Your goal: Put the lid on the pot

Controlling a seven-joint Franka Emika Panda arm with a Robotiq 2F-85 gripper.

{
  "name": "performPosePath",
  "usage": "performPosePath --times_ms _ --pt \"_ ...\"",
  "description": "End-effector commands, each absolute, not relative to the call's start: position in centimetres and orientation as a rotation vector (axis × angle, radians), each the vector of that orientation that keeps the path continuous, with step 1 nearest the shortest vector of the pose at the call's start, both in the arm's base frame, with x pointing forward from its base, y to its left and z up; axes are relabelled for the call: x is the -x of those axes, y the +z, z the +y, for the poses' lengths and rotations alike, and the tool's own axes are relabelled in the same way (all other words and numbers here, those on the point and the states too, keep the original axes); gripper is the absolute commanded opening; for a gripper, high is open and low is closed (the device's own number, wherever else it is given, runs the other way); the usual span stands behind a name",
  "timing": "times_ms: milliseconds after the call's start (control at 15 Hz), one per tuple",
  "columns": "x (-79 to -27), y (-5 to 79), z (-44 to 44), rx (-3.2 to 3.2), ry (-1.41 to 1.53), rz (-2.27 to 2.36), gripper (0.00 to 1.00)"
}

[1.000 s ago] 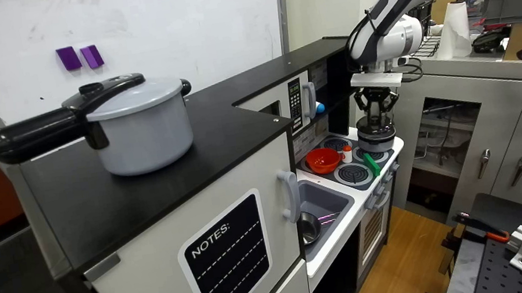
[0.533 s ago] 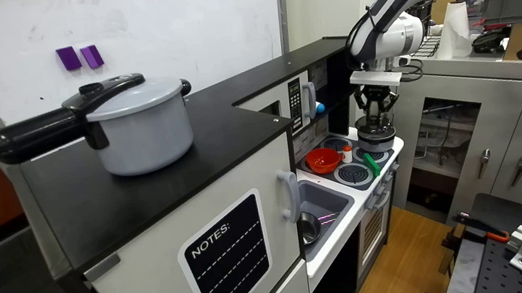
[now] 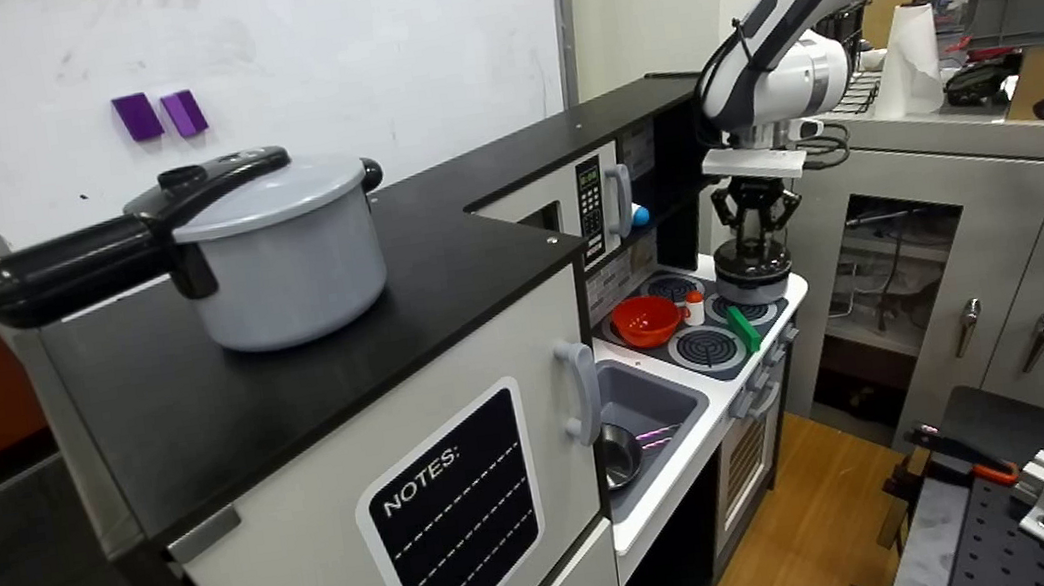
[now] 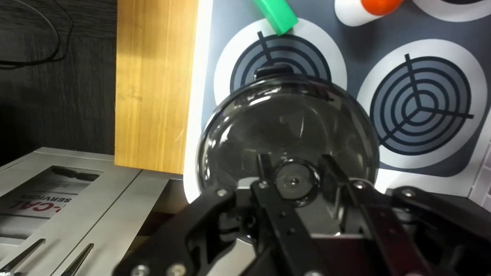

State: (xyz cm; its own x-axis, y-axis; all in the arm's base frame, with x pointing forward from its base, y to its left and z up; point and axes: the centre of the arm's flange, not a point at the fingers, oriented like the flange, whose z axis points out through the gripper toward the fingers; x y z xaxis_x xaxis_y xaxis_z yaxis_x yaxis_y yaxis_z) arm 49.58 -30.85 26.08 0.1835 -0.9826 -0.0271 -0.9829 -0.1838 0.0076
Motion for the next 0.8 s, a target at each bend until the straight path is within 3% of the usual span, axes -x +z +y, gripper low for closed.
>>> performPosePath --times_ms 0,733 --pt "-48.33 25.25 -30.30 2.408 0.073 2.018 0.08" --pt "-48.50 25.18 -30.76 2.402 0.068 2.024 0.08"
